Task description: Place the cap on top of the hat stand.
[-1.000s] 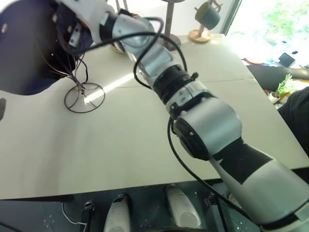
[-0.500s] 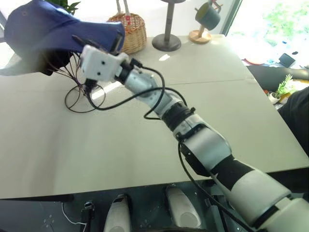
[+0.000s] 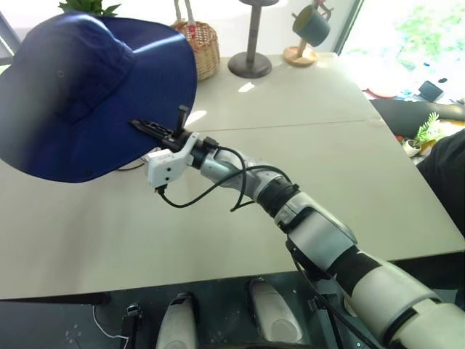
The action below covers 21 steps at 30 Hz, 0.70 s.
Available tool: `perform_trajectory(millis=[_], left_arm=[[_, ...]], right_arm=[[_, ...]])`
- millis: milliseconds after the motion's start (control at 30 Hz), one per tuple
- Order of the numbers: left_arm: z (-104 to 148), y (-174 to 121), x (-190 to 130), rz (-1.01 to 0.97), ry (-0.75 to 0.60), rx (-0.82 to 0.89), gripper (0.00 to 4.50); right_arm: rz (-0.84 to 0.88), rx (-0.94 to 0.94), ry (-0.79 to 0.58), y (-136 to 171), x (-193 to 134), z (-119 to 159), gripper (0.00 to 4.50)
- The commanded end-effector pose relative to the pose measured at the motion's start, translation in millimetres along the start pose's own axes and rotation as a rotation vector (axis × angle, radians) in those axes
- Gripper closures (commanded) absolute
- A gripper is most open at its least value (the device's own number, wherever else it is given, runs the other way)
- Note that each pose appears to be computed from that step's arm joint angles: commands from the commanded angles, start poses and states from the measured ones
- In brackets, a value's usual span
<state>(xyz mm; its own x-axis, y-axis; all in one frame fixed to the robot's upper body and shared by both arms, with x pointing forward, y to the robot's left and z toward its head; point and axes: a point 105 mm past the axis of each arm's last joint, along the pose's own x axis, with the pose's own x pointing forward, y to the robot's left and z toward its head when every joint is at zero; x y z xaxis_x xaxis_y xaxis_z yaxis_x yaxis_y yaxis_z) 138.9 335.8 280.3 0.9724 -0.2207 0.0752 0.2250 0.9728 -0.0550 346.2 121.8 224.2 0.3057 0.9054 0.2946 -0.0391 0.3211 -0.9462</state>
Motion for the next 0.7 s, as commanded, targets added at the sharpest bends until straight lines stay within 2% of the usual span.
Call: perform_trajectory(millis=[33,200,300,400,433,633,700], left_arm=[[15.1,2.0,-3.9,0.022,-0.045,0.050,0.00],[11.6,1.6,4.5,0.009,-0.042,0.050,0.00],[10.5,2.0,8.1,0.002,-0.044,0.049,0.00],[11.4,2.5,11.1,-0.006,-0.050,0.051,0.00],[11.4,2.6,12.4,-0.010,-0.050,0.051,0.00],[10.1,2.1,17.1,-0.033,-0.045,0.051,0.00],[9.2,1.9,18.1,-0.038,-0.040,0.053,0.00]], right_arm=[[-0.016,0.043,-0.035,-16.5,8.8,8.9,4.48],[-0.001,0.155,-0.034,-36.6,15.5,11.0,4.48],[0.056,0.154,-0.035,-32.8,13.9,10.4,4.48],[0.105,0.150,-0.030,-25.7,9.3,8.1,3.58],[0.117,0.142,-0.031,-23.4,7.6,7.5,3.15],[0.142,0.130,-0.022,-19.3,0.2,5.4,0.02],[0.167,0.125,-0.014,-18.1,-3.9,2.8,0.02]])
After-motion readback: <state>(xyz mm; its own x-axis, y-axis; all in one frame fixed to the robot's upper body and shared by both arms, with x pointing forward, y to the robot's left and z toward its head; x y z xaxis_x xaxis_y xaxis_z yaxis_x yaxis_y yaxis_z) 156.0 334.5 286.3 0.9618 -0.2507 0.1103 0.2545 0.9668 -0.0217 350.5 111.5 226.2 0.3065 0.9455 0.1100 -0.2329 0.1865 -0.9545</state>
